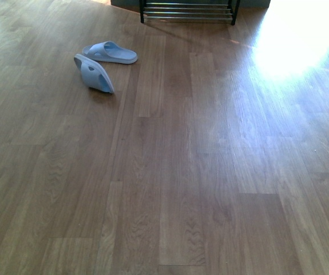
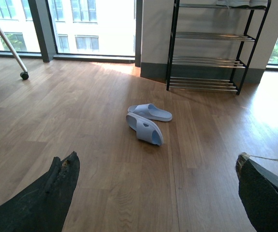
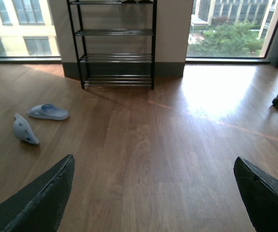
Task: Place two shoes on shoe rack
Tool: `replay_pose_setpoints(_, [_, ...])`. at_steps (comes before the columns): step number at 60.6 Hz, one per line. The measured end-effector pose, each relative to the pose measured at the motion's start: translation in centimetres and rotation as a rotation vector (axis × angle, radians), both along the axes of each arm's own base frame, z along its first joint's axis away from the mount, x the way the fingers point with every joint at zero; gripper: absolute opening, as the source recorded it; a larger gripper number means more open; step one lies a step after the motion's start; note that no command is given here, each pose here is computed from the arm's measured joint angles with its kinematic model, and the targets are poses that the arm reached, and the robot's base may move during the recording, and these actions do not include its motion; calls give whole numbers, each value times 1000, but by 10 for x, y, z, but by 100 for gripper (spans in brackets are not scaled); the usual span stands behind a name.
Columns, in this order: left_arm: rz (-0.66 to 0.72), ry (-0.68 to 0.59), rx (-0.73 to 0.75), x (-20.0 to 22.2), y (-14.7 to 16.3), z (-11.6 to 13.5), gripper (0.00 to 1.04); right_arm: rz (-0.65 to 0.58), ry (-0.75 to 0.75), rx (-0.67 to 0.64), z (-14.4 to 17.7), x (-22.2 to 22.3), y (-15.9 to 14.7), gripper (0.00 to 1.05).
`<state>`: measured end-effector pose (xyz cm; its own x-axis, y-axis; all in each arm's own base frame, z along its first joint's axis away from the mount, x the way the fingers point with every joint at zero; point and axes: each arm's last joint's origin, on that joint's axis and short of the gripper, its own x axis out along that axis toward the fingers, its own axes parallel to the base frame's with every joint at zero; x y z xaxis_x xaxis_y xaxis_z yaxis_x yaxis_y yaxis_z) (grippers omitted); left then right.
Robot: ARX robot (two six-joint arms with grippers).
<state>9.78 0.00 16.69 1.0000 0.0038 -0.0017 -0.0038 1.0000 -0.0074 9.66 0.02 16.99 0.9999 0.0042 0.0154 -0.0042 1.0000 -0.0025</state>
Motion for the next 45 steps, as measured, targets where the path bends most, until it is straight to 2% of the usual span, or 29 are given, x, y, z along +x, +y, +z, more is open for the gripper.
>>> replay_pose_setpoints(45, [-5,0,1,0,0,0,95,-3,1,0,0,0,0,96])
